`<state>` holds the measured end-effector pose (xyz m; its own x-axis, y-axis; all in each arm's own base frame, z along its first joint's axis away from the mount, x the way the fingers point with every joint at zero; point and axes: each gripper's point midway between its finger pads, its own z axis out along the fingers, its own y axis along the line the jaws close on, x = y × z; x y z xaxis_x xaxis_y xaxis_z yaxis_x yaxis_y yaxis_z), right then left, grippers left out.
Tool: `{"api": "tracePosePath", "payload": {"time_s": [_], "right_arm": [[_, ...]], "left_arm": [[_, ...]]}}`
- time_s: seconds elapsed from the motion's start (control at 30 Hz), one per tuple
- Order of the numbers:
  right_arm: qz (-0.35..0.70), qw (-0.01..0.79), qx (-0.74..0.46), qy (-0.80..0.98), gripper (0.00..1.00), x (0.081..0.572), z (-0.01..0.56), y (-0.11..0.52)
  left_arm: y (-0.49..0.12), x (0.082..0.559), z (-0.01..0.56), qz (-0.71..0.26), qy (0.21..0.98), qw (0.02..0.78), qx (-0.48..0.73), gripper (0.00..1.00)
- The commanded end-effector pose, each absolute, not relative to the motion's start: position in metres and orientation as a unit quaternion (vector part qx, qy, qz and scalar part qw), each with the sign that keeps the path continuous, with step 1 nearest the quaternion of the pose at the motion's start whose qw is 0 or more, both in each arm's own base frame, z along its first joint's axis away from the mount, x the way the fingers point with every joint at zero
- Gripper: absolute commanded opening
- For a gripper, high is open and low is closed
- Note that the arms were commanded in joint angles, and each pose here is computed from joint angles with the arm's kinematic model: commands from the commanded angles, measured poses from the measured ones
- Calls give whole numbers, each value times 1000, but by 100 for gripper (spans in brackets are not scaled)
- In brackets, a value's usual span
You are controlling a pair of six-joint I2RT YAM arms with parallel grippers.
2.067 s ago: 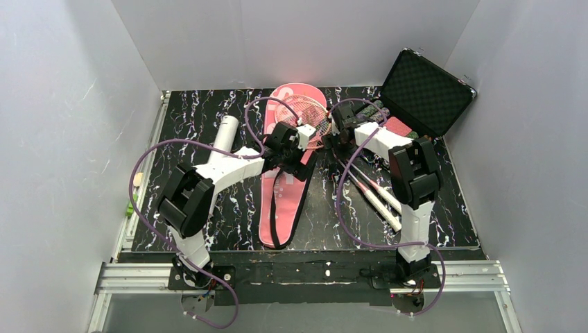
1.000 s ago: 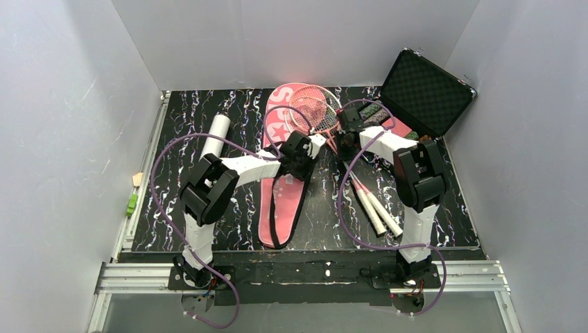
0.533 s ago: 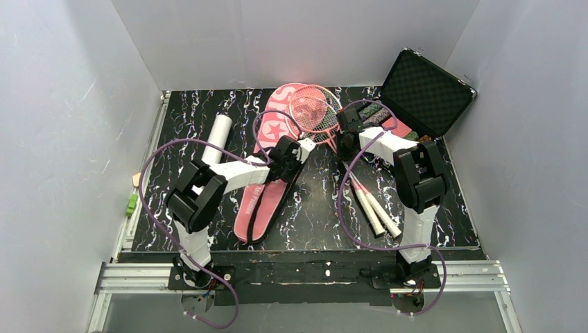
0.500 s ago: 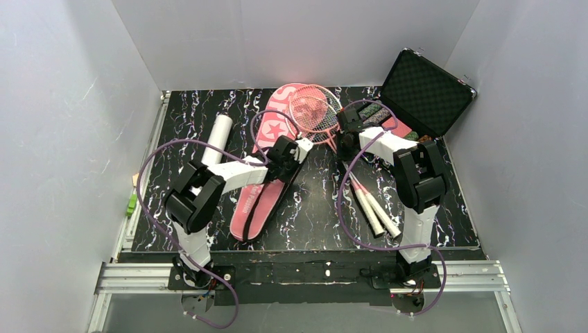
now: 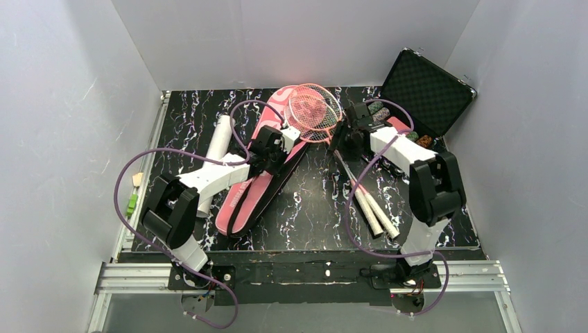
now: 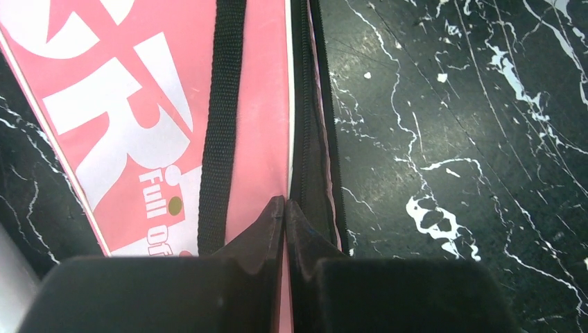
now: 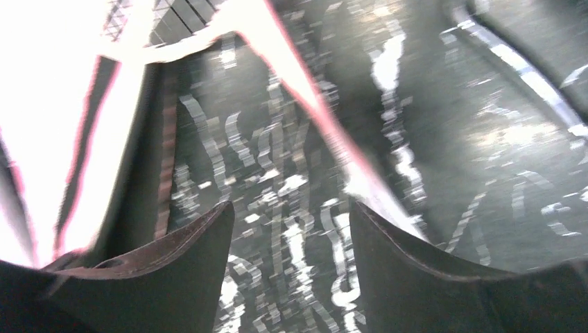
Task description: Pack up the badminton gear
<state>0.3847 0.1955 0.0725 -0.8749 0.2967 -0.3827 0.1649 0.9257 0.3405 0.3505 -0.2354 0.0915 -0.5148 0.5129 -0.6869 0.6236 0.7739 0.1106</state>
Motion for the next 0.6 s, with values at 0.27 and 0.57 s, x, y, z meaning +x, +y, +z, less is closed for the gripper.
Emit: {"api": "tracePosePath", "payload": {"time_s": [0.27, 0.57], "right_arm": [[464, 128, 149, 864, 75, 361, 147, 334], [485, 101, 199, 846, 71, 379, 120, 361]], "left_arm": [[-251, 344, 146, -126, 856, 388, 319, 0], [-252, 336, 155, -143, 855, 385, 316, 0]]}}
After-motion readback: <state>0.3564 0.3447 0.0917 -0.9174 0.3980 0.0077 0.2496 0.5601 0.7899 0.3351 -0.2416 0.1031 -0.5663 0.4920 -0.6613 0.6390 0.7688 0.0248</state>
